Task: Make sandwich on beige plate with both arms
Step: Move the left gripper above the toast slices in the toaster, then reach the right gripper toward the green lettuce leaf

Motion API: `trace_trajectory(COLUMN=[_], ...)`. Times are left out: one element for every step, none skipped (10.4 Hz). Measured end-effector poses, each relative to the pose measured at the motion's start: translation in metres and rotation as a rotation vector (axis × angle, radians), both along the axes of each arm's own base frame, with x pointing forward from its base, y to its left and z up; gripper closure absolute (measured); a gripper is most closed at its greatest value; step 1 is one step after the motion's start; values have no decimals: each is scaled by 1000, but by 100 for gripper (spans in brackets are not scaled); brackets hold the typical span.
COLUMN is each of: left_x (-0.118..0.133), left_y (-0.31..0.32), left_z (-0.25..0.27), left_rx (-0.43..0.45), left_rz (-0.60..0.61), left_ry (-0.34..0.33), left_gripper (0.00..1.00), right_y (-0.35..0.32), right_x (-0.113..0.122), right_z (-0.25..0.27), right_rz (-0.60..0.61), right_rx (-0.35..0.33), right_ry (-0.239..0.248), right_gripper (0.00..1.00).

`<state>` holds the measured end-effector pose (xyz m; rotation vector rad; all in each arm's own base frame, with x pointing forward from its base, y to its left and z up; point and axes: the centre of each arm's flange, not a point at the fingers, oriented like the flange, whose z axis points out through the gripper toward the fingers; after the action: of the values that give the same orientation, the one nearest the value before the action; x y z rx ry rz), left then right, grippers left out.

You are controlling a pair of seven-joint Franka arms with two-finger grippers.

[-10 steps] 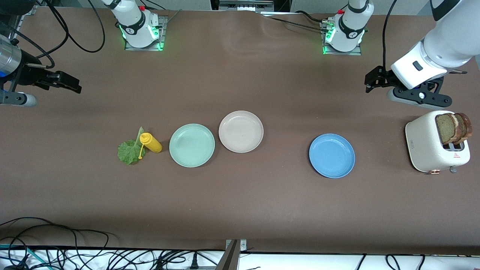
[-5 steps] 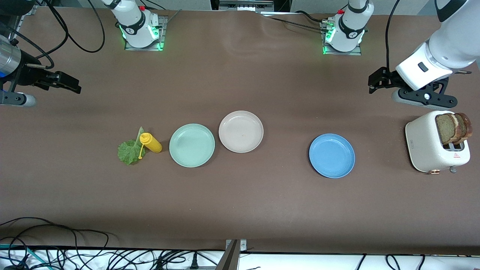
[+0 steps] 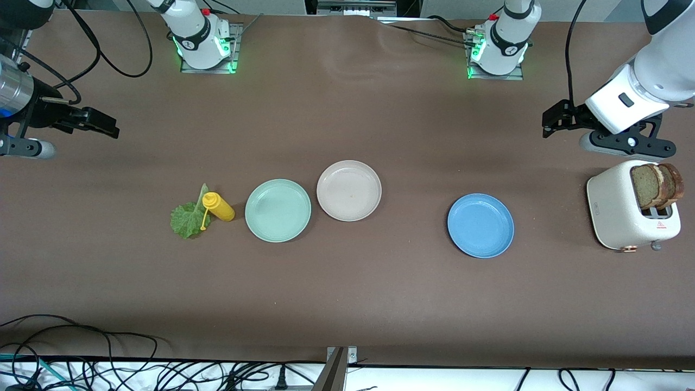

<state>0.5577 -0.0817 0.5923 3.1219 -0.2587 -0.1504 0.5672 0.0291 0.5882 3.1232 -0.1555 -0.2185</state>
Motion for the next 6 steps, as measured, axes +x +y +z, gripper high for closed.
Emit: trace_trajectory(left_x=[0,1,2,3,3,3], left_y=[0,0,2,4,5,5], left_z=[-1,-2,-4,-5,-6,-6], left_rx=[0,0,0,0,0,0], left_rz=[0,1,4,7,9,10], left_ry=[1,4,7,9,10,10], left_gripper=[0,0,0,0,0,0], right_y=[0,0,0,0,0,-1], right_x=[0,0,0,1,1,1], right_z=[0,0,0,0,0,0], right_rz=[0,0,0,-1,-1,-1], right_rx=[0,0,0,0,0,0], right_ry=[-3,-3,-4,-4,-4,-4], right_gripper=[0,0,0,0,0,0])
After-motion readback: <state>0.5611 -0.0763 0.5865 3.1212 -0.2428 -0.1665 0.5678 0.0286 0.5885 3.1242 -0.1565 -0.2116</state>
